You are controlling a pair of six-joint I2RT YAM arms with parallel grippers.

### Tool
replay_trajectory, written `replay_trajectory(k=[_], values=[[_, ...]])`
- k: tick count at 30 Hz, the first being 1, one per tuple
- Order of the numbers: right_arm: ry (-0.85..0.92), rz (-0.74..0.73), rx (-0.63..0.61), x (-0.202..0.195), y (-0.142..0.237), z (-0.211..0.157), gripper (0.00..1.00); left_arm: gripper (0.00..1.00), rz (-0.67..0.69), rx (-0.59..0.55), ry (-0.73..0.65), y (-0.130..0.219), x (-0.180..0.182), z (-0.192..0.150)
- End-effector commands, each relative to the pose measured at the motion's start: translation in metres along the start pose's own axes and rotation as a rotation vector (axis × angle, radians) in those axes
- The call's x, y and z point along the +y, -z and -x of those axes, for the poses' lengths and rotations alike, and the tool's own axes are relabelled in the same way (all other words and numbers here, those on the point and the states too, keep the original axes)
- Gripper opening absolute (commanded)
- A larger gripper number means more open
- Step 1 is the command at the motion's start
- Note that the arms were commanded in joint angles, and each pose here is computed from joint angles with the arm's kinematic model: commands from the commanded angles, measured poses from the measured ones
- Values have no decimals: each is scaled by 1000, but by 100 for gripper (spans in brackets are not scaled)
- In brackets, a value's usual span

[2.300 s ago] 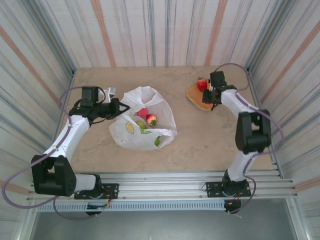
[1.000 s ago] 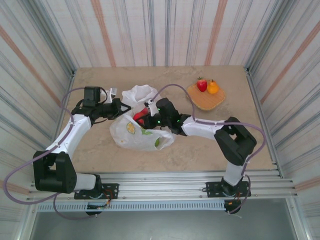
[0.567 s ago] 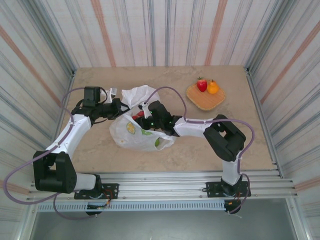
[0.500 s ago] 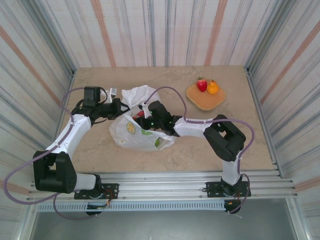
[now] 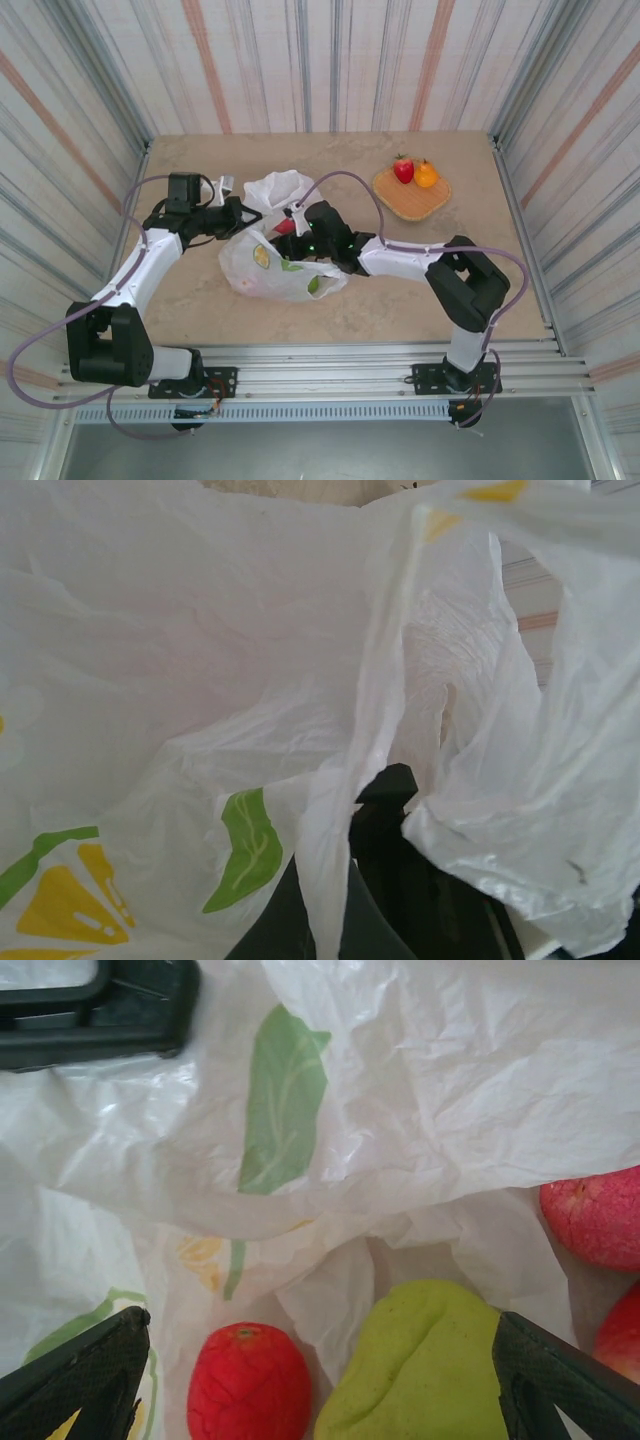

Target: Place the fruits into the plastic bag

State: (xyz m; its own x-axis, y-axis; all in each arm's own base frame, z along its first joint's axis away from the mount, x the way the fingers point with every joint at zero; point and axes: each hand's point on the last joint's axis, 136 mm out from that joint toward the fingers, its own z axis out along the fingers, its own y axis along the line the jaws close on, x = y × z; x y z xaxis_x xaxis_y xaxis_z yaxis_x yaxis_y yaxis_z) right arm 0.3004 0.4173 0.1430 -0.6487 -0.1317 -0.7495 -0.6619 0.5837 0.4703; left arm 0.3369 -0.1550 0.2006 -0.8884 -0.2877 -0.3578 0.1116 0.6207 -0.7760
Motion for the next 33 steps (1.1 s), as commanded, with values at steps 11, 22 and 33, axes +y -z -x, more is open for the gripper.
replay_trajectory(k=[11,22,33], values=[[1,-147,-88,-30,87,15,91,4,-20,11,-15,1,-4,-6],[-100,-215,-290,-60,157,50,92,3,-6,7,-16,0,-1,-5],[-202,-700,-375,-178,251,69,96,3,-5,11,-10,-1,0,-5]])
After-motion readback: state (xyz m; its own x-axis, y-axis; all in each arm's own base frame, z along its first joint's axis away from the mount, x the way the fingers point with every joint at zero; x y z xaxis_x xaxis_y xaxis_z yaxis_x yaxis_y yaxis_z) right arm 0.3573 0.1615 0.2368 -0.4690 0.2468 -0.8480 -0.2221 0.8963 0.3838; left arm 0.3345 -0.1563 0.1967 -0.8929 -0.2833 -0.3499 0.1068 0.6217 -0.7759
